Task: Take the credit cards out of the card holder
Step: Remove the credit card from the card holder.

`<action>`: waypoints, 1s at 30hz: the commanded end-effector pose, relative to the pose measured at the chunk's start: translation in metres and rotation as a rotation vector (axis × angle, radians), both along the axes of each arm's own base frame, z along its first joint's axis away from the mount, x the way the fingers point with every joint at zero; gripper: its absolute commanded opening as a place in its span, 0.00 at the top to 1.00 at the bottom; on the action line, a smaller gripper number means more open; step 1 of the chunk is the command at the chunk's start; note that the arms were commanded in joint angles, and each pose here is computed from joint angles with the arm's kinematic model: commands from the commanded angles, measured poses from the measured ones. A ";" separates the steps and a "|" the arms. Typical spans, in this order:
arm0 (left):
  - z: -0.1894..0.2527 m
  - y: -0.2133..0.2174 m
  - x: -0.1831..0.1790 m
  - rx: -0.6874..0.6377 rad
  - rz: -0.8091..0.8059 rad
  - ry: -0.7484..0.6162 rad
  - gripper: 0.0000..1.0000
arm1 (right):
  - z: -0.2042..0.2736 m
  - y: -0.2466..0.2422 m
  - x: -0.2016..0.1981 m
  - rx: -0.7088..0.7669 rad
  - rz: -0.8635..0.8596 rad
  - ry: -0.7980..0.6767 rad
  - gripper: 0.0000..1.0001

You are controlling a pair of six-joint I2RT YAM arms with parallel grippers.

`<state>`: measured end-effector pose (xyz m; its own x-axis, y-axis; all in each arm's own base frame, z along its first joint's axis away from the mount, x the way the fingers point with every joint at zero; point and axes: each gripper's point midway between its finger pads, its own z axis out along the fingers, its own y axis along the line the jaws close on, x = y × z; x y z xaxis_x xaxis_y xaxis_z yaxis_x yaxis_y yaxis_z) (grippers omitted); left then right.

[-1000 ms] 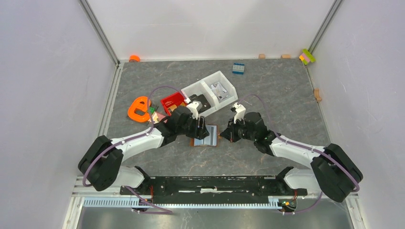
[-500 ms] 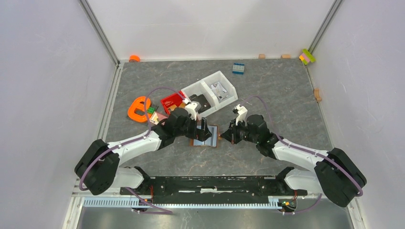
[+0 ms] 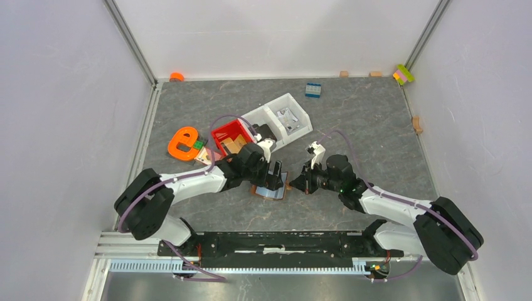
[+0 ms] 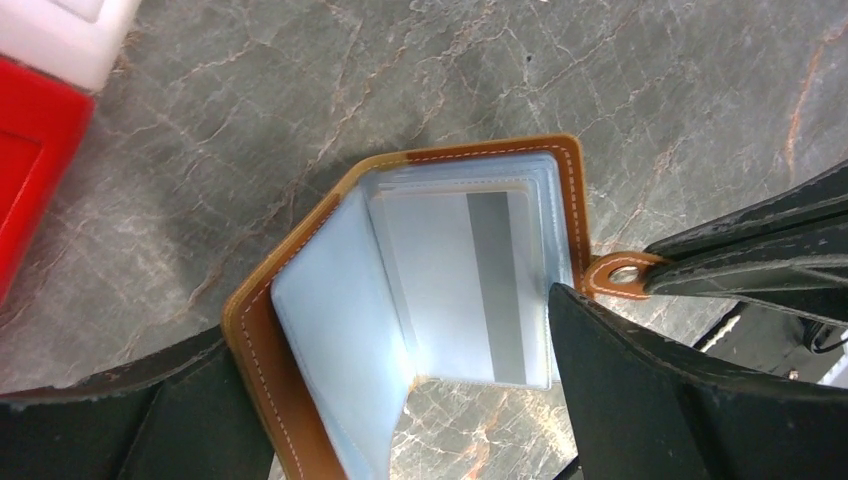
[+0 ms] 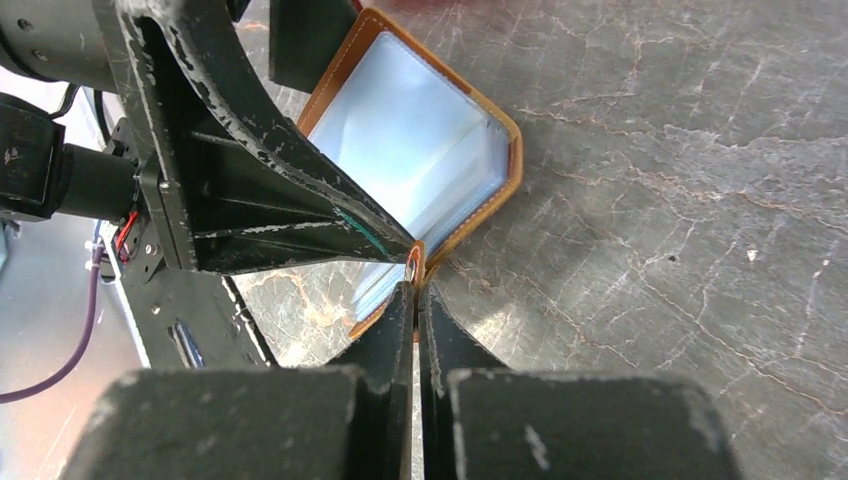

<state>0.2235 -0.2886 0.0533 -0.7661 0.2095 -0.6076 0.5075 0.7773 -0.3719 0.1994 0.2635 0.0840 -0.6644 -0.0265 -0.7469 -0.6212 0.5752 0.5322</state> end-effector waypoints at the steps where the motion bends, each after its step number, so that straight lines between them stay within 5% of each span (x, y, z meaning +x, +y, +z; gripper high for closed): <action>1: 0.030 0.004 0.004 -0.022 0.086 -0.021 0.04 | 0.024 -0.002 0.015 0.011 -0.052 -0.093 1.00; 7: 0.087 -0.009 0.003 -0.143 0.183 -0.013 0.02 | 0.028 -0.009 0.020 0.004 -0.101 -0.112 1.00; 11: 0.111 -0.019 0.033 -0.138 0.226 -0.112 0.02 | 0.025 -0.012 0.023 -0.012 -0.122 -0.118 1.00; 17: 0.098 -0.016 0.051 -0.085 0.198 -0.246 0.02 | 0.029 -0.008 0.025 0.008 -0.116 -0.129 1.00; 30: 0.056 -0.012 0.040 -0.008 0.159 -0.169 0.08 | 0.008 0.001 0.060 -0.031 -0.250 -0.015 1.00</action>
